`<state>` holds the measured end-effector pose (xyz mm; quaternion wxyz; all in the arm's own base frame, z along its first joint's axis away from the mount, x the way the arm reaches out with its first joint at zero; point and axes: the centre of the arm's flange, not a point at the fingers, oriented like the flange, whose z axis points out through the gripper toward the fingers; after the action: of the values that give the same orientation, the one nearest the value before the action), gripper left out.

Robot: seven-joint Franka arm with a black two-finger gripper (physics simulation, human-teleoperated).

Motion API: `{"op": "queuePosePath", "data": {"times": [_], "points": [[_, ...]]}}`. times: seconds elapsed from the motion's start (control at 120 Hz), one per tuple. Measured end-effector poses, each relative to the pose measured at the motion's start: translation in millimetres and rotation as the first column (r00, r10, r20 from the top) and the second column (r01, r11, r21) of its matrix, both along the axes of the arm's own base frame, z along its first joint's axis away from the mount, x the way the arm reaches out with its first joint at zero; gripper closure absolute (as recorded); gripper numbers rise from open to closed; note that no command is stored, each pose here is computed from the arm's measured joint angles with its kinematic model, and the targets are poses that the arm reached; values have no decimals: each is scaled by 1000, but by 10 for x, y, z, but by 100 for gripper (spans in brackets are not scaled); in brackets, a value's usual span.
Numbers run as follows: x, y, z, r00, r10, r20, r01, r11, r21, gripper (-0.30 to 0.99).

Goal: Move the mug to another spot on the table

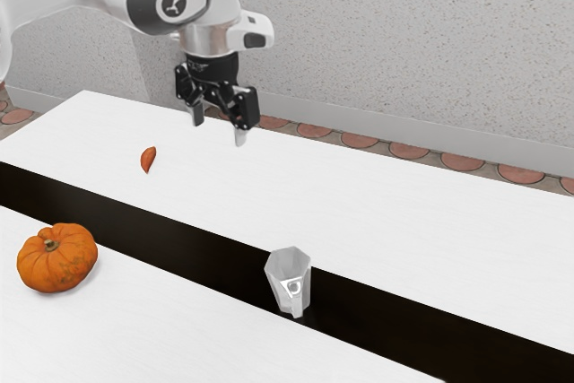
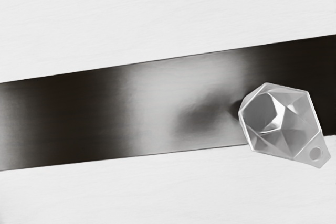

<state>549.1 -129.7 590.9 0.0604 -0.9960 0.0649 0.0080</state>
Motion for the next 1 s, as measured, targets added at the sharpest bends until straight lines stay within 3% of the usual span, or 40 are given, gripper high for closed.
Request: {"op": "queuePosePath", "data": {"times": [0.233,0.35,0.533,0.783,1.0], "points": [[11,-183,-133,999,-32,9,32,999,-10,0],[2,-323,-617,999,-16,-37,14,999,-48,0],[-7,-576,-1190,985,151,-85,-161,978,-131,0],[-165,-652,-1865,887,430,-171,-455,875,-163,0],[-549,-1138,-2467,815,549,-188,-576,803,-152,0]]}}
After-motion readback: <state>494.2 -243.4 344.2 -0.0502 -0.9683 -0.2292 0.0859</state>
